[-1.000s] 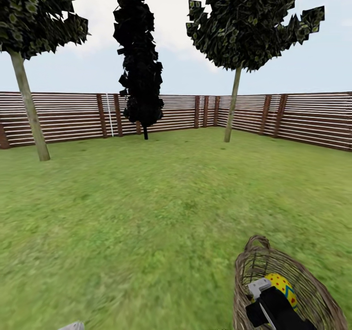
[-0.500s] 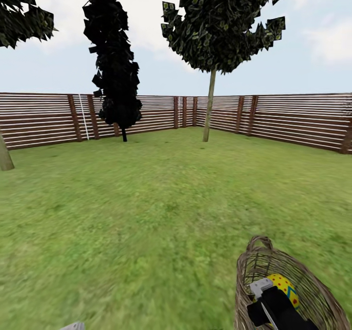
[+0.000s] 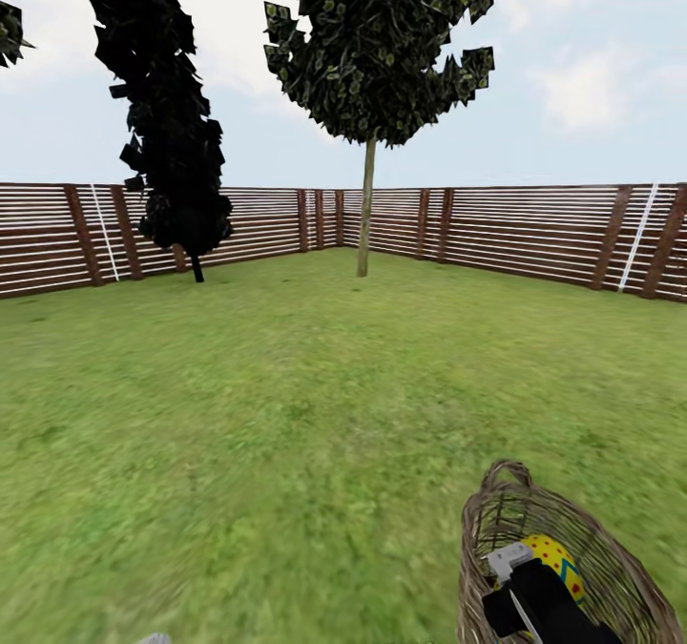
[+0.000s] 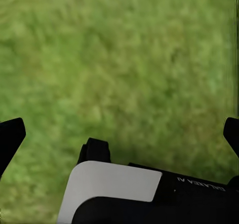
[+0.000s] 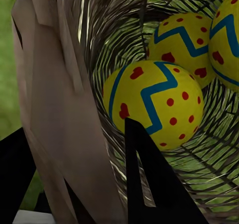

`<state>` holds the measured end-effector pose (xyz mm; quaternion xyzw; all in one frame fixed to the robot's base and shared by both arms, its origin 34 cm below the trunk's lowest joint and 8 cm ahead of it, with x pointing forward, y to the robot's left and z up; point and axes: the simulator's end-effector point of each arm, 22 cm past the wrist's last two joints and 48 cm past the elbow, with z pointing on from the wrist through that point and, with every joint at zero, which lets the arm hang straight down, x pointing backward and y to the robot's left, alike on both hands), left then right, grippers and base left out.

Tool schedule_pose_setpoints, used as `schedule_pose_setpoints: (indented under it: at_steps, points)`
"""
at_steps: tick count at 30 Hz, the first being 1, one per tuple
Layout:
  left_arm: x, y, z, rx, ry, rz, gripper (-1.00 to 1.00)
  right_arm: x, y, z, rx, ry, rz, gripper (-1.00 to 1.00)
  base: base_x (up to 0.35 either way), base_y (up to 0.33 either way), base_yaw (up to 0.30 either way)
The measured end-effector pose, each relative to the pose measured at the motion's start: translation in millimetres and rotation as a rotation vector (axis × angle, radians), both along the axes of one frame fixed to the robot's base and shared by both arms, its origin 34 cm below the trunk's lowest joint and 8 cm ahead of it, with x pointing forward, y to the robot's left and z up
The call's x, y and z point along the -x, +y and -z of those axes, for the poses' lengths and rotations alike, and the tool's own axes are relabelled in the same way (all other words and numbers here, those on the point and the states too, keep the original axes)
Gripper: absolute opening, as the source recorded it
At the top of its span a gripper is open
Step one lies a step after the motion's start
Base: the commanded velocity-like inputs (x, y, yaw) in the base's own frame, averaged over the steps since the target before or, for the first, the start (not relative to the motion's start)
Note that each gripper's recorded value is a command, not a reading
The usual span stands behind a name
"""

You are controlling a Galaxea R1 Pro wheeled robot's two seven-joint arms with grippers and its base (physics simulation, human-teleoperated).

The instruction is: Take the three Easter eggs out of the wicker basket on the lawn in the garden, then place them on the lawn next to a single tree (choose any tree) so that all three eggs are next to the same tree and none are left in the basket.

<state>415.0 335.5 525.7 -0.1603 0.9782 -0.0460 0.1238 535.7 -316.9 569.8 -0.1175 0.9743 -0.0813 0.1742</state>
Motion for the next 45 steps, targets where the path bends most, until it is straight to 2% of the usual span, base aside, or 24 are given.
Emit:
schedule_pose_setpoints:
  at_steps: [6,14,34,45]
  points:
    - [-0.1,0.0,-2.0,0.0,0.0,0.0,1.0,0.0,-0.8,-1.7,0.004,0.001,-0.001,-1.0,0.0,0.0,-0.179]
    - [-0.4,0.2,-2.3,0.001,-0.001,-0.002,1.0,-0.1,1.0,-1.4,-0.002,0.0,-0.001,-1.0,0.0,0.0,-0.006]
    - [5.1,-2.8,35.5,0.006,0.001,-0.001,1.0,3.6,-0.4,34.3,0.001,-0.005,0.001,-1.0,0.0,0.0,0.0]
    - [6.8,-2.8,45.6,0.007,0.002,-0.002,1.0,5.3,-0.5,44.5,0.0,-0.005,0.002,-1.0,0.0,0.0,0.0]
